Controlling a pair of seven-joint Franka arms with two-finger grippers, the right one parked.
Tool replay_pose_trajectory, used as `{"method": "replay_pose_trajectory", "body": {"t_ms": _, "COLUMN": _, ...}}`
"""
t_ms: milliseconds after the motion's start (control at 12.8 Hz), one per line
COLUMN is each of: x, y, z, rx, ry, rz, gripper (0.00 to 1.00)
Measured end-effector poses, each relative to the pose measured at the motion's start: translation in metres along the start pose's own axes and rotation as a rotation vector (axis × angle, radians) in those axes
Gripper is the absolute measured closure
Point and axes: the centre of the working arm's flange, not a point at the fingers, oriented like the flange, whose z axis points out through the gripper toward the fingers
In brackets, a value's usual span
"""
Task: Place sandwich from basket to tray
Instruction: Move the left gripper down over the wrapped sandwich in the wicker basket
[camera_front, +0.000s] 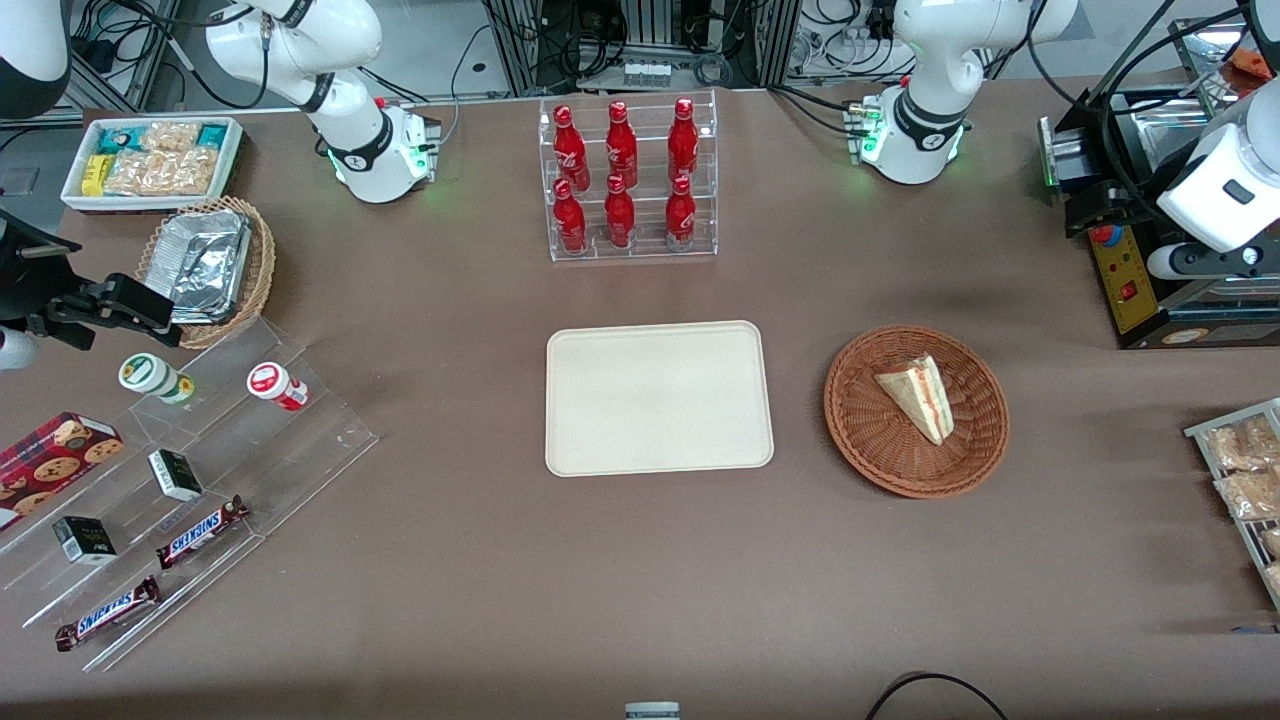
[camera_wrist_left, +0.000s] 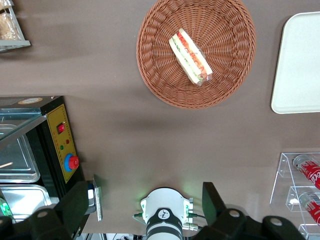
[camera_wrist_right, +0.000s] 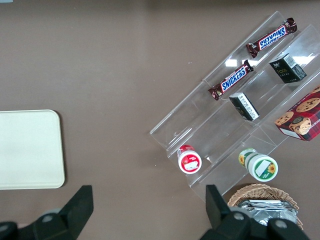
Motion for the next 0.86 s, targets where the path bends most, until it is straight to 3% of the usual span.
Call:
{"method": "replay_pose_trajectory", "body": {"t_ms": 471, "x": 0.013, "y": 0.015, "z": 0.032, "rx": 0.009, "ry": -0.058, "rz": 0.031, "gripper": 0.0}}
{"method": "replay_pose_trajectory", "body": {"t_ms": 706, "x": 0.045, "y": 0.027, "z": 0.084, "rx": 0.012, "ry": -0.051, "rz": 0.051, "gripper": 0.0}}
{"method": "replay_pose_trajectory", "body": {"t_ms": 863, "x": 0.06, "y": 0.041, "z": 0.127, "rx": 0.016, "ry": -0.022, "rz": 0.038, "gripper": 0.0}}
